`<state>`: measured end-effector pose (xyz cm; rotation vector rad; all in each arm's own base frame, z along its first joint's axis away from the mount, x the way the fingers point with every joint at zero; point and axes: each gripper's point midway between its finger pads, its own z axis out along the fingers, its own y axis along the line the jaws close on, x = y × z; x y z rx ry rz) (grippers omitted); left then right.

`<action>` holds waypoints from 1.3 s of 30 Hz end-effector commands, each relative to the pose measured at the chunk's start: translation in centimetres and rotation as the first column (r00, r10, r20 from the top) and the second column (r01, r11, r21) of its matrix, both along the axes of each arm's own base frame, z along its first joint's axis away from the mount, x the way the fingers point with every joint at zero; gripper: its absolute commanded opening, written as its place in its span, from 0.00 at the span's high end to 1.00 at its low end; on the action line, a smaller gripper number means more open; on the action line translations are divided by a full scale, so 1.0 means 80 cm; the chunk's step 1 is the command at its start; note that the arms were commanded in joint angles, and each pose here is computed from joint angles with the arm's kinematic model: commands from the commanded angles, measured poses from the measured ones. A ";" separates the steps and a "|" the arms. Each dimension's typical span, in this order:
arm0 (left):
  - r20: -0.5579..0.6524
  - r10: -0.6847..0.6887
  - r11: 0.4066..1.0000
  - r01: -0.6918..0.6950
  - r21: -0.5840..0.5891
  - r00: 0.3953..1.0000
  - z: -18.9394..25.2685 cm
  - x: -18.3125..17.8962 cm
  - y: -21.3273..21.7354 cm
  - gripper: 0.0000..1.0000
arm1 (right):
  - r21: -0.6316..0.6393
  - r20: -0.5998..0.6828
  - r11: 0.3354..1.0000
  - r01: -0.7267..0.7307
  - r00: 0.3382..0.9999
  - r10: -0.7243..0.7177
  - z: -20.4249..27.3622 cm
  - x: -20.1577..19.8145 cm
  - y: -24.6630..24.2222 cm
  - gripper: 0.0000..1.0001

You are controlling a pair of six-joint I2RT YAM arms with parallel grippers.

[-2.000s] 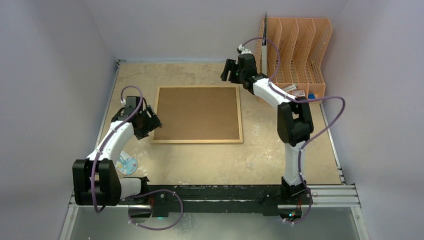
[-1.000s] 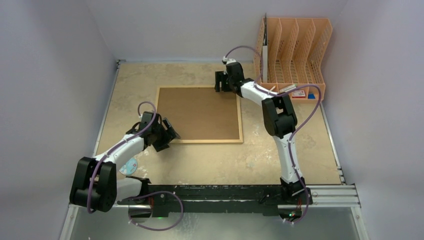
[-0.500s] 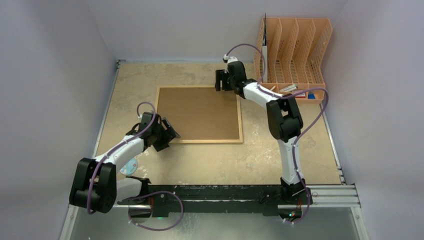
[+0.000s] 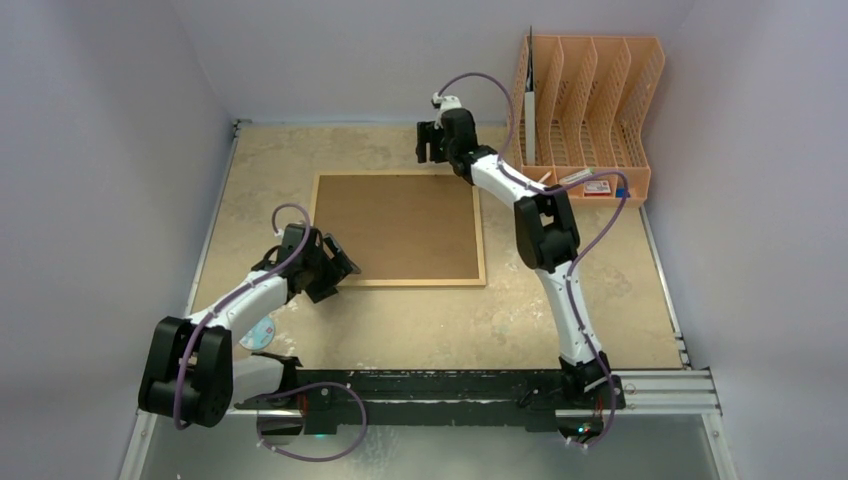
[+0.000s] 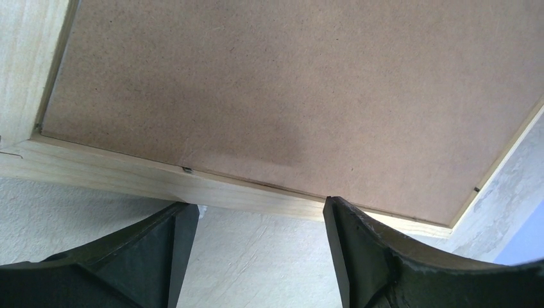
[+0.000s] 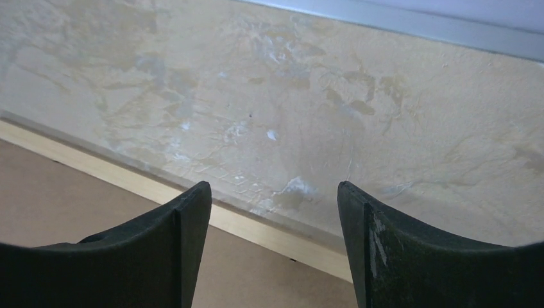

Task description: Put the photo into the frame

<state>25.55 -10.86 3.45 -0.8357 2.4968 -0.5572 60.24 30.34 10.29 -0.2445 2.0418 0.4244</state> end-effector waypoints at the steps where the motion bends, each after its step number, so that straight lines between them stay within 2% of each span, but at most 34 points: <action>1: 0.041 0.037 0.999 -0.037 -0.014 0.998 0.007 0.014 0.000 0.24 | -0.037 0.018 0.999 -0.013 1.000 0.014 -0.002 0.007 0.003 0.26; 8: 0.031 0.039 0.999 -0.038 -0.015 0.999 0.002 0.024 -0.002 0.24 | -0.059 -0.051 0.997 -0.041 0.998 0.038 -0.042 -0.017 0.000 0.26; 16: 0.076 0.026 0.999 -0.030 0.045 0.997 0.005 0.056 0.016 0.24 | -0.037 -0.162 0.996 -0.076 0.984 0.069 -0.075 -0.076 -0.012 0.28; 19: 0.086 0.022 0.999 -0.025 0.031 0.996 0.001 0.071 0.021 0.24 | -0.006 -0.267 0.992 -0.127 0.956 0.121 -0.089 -0.114 -0.011 0.29; 24: 0.090 -0.024 0.999 0.027 -0.023 0.996 -0.004 0.106 0.014 0.24 | 0.009 -0.327 0.992 -0.129 0.937 0.125 -0.086 -0.156 -0.024 0.28; 28: 0.072 -0.093 0.994 0.097 -0.053 0.993 -0.013 0.132 0.002 0.26 | 0.078 -0.389 0.988 -0.132 0.908 0.152 -0.089 -0.205 -0.027 0.31; 32: 0.058 -0.156 0.985 0.160 -0.066 0.986 -0.020 0.151 -0.007 0.27 | 0.143 -0.399 0.976 -0.166 0.893 0.210 -0.081 -0.256 -0.022 0.34; 39: 0.076 -0.223 0.965 0.231 -0.123 0.972 -0.019 0.162 -0.024 0.28 | 0.151 -0.426 0.977 -0.153 0.881 0.204 -0.080 -0.317 -0.031 0.35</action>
